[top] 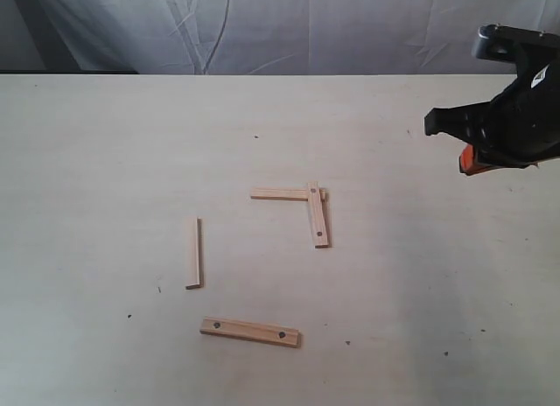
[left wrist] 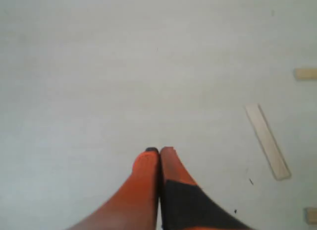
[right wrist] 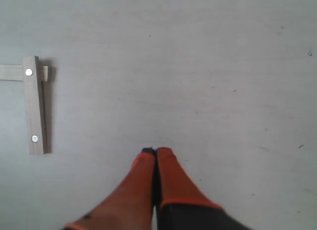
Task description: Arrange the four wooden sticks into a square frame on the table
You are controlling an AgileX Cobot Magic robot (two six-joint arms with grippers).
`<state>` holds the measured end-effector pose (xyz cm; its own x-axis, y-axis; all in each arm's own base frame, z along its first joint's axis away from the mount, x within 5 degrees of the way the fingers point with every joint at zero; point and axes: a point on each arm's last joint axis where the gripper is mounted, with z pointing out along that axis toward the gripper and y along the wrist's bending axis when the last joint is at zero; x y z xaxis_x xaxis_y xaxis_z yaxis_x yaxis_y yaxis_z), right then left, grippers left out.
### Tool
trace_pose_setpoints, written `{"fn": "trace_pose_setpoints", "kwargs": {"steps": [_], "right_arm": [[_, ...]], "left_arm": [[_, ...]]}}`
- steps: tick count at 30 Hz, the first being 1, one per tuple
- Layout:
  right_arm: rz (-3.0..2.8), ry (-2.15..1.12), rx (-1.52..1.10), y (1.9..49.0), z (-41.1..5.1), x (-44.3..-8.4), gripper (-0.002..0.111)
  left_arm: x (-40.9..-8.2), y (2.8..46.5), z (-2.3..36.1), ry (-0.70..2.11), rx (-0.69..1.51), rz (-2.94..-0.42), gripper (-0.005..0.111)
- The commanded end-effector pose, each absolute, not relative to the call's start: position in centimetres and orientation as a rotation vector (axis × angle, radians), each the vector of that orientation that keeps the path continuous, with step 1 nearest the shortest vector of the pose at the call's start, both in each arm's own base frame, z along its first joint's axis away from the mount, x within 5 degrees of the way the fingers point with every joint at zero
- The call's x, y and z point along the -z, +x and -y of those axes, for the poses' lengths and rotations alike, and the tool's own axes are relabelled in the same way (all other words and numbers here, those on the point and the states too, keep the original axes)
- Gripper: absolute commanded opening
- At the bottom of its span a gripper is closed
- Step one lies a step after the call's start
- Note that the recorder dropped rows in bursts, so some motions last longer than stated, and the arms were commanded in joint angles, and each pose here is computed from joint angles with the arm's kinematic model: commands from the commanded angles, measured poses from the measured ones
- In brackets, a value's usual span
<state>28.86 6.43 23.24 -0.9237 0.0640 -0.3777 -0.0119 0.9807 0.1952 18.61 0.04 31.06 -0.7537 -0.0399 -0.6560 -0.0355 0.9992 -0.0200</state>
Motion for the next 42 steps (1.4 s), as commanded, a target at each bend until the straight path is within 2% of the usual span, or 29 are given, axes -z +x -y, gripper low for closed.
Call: {"fn": "trace_pose_setpoints", "kwargs": {"steps": [1,7,12,16,20,22,28,29,35,42], "right_arm": [[-2.716,0.046,-0.287,28.8,-6.4,-23.5,0.0],[-2.715,0.046,-0.287,28.8,-6.4,-23.5,0.0],[-2.711,0.048,-0.29,28.9,-6.4,-23.5,0.0],[-2.709,0.049,-0.29,28.9,-6.4,-23.5,0.0],[-2.709,0.049,-0.29,28.9,-6.4,-23.5,0.0],[-2.709,0.049,-0.29,28.9,-6.4,-23.5,0.0],[-2.709,0.05,-0.292,28.9,-6.4,-23.5,0.0],[-2.707,0.057,-0.299,28.9,-6.5,-23.5,0.0],[-2.703,0.065,-0.309,28.9,-6.5,-23.5,0.0],[-2.696,0.066,-0.309,29.0,-6.5,-23.6,0.0]], "left_arm": [[-26.3,22.7,1.9,0.052,0.174,-2.656,0.0],[-21.4,25.5,7.3,0.146,0.18,-2.751,0.0],[-20.7,26.4,12.1,0.126,0.164,-2.713,0.0],[-20.5,27.0,14.2,0.127,0.233,-2.666,0.0],[-18.5,27.4,14.6,0.109,0.223,-2.724,0.0],[-17.3,27.8,14.6,0.15,0.18,-2.742,0.005],[-14.6,28.6,14.3,0.003,0.153,-2.801,0.045],[-14.3,28.7,14.4,-0.019,0.162,-2.798,0.047],[-12.5,29.1,14.5,-0.013,0.141,-2.817,0.049],[-12.5,29.2,14.1,-0.037,0.08,-2.809,0.049]]}}
